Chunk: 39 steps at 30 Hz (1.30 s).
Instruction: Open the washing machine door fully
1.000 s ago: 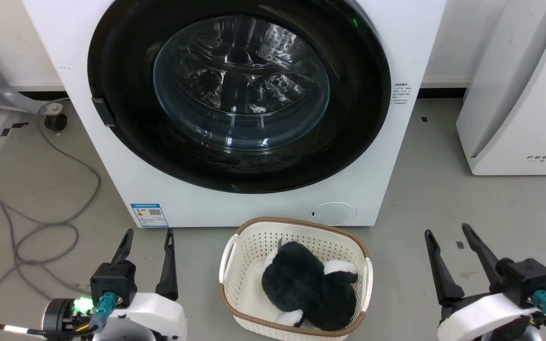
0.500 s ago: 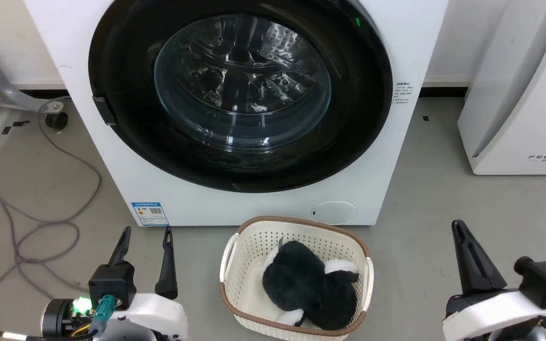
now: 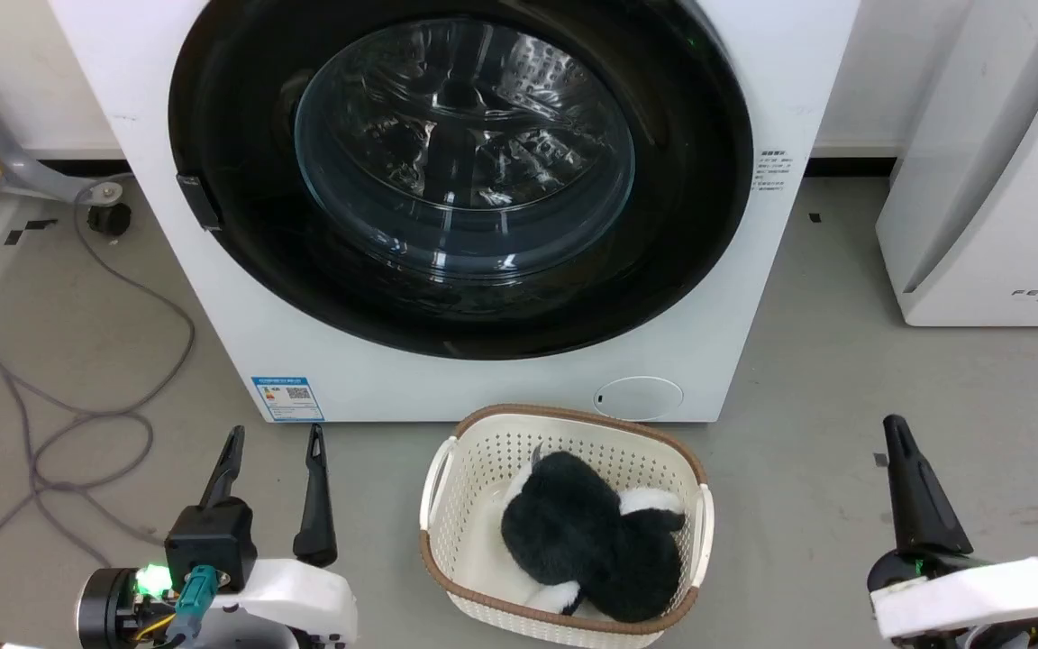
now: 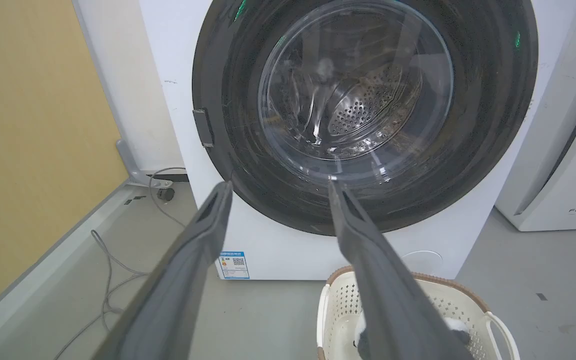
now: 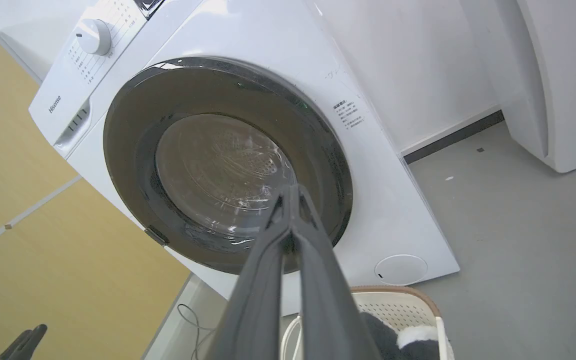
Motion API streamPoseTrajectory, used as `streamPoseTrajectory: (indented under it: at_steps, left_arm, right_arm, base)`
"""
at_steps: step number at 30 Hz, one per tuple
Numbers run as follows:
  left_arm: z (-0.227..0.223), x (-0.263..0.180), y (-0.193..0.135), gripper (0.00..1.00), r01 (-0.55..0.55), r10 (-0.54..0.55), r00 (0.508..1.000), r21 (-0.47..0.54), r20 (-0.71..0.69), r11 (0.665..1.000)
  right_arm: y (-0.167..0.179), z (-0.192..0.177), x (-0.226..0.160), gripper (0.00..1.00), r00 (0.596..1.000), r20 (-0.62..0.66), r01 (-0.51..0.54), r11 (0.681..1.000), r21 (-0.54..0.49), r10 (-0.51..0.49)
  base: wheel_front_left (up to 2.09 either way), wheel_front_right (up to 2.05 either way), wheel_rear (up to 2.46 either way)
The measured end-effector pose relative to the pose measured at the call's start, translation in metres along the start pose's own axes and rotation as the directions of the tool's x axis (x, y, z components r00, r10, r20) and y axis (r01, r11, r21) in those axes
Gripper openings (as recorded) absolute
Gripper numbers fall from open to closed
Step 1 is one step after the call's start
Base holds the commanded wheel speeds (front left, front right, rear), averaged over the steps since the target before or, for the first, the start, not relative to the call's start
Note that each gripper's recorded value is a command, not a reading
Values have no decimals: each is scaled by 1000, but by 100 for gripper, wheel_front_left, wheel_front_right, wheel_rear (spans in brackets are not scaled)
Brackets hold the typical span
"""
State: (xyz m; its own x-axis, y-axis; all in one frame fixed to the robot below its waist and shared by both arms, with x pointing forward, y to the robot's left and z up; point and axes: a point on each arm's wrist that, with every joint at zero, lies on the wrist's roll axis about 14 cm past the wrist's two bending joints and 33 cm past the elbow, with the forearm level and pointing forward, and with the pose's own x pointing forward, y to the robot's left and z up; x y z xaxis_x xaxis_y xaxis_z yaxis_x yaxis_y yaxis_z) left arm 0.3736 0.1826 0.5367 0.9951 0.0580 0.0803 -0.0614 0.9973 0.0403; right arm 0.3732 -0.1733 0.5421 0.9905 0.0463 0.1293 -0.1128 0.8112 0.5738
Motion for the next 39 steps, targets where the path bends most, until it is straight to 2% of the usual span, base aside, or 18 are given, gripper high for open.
streamPoseTrajectory:
  at_steps: [4,9,16,31,39]
  left_arm:
    - [-1,1,1,100,-7,7,1000,1,4,1000]
    - [0,3,2,100,-12,12,1000,2,10,1000]
    - [-2,7,4,100,-27,27,1000,5,15,1000]
    - [-9,29,12,100,-69,69,997,17,24,997]
    - [-18,43,17,100,-97,96,995,17,18,995]
  right_arm:
    - [-2,3,5,0,1000,16,9,993,119,-11]
    - [-13,1,14,0,999,-3,42,969,242,-42]
    - [-27,0,34,0,997,-29,79,931,357,-73]
    - [-57,4,111,0,994,-37,107,868,485,-102]
    - [-62,10,165,0,996,-34,86,857,508,-80]
  base:
    - [0,0,0]
    - [0,0,0]
    - [0,0,0]
    - [0,0,0]
    - [0,0,0]
